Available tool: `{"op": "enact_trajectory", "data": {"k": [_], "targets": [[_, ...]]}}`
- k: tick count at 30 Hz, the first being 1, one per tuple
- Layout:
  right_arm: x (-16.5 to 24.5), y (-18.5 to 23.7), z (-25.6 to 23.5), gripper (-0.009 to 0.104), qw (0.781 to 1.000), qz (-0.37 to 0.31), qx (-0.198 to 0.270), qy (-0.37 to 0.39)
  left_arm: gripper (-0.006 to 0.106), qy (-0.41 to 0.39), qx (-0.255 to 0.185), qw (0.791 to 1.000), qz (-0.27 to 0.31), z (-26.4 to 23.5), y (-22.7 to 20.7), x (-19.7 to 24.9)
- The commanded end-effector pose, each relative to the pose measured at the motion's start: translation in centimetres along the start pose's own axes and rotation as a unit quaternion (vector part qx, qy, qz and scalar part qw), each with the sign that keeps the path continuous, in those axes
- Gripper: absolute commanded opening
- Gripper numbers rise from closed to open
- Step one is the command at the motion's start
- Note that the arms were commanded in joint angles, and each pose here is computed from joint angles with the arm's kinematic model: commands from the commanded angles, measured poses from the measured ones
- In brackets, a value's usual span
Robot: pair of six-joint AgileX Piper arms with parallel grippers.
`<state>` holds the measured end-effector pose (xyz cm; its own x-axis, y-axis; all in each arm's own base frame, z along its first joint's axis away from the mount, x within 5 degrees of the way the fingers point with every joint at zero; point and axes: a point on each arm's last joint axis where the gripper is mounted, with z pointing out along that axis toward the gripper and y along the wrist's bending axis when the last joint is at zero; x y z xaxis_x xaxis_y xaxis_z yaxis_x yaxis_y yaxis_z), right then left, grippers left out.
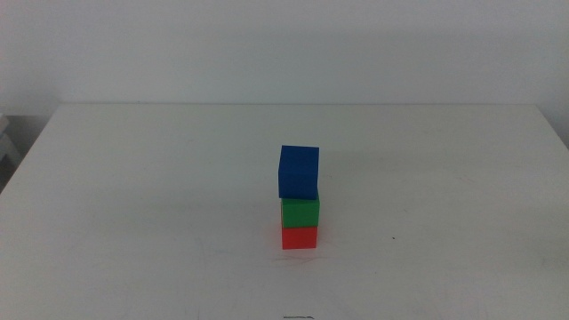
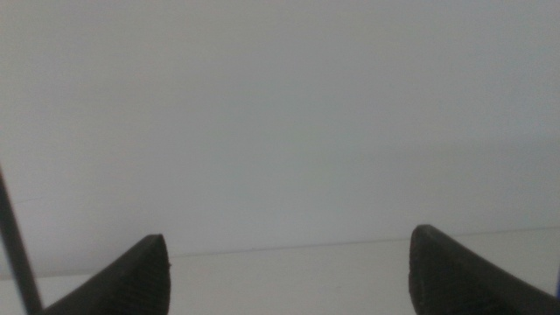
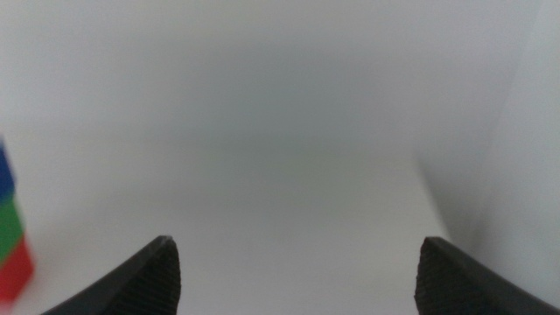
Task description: Stack red cubes first, then green, then blue cubes in a specific spot.
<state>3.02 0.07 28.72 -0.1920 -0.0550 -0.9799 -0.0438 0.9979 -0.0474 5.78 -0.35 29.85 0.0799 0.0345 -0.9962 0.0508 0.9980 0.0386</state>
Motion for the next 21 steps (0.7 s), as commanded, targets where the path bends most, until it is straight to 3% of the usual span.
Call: {"op": "enact_trajectory", "data": {"k": [1,8,11,21], "targets": [[-1.9,-0.2,0.1,0.094,0.992,-0.016,0.014,-0.122,0.094,-0.058,-0.015,0.998,-0.010,-0.6,0.2,-0.5],[-0.7,0.0,1.5,0.094,0.970,-0.017,0.014,-0.243,0.094,-0.040,-0.034,0.998,-0.041,-0.8,0.3,3.4],[0.8,0.1,2.2,0.094,0.973,-0.007,0.012,-0.229,0.094,-0.025,-0.033,0.997,-0.068,-0.7,0.2,5.1],[5.3,0.3,3.1,0.094,0.981,0.007,0.008,-0.196,0.094,-0.038,-0.042,0.997,-0.043,-1.0,0.2,8.4]]}}
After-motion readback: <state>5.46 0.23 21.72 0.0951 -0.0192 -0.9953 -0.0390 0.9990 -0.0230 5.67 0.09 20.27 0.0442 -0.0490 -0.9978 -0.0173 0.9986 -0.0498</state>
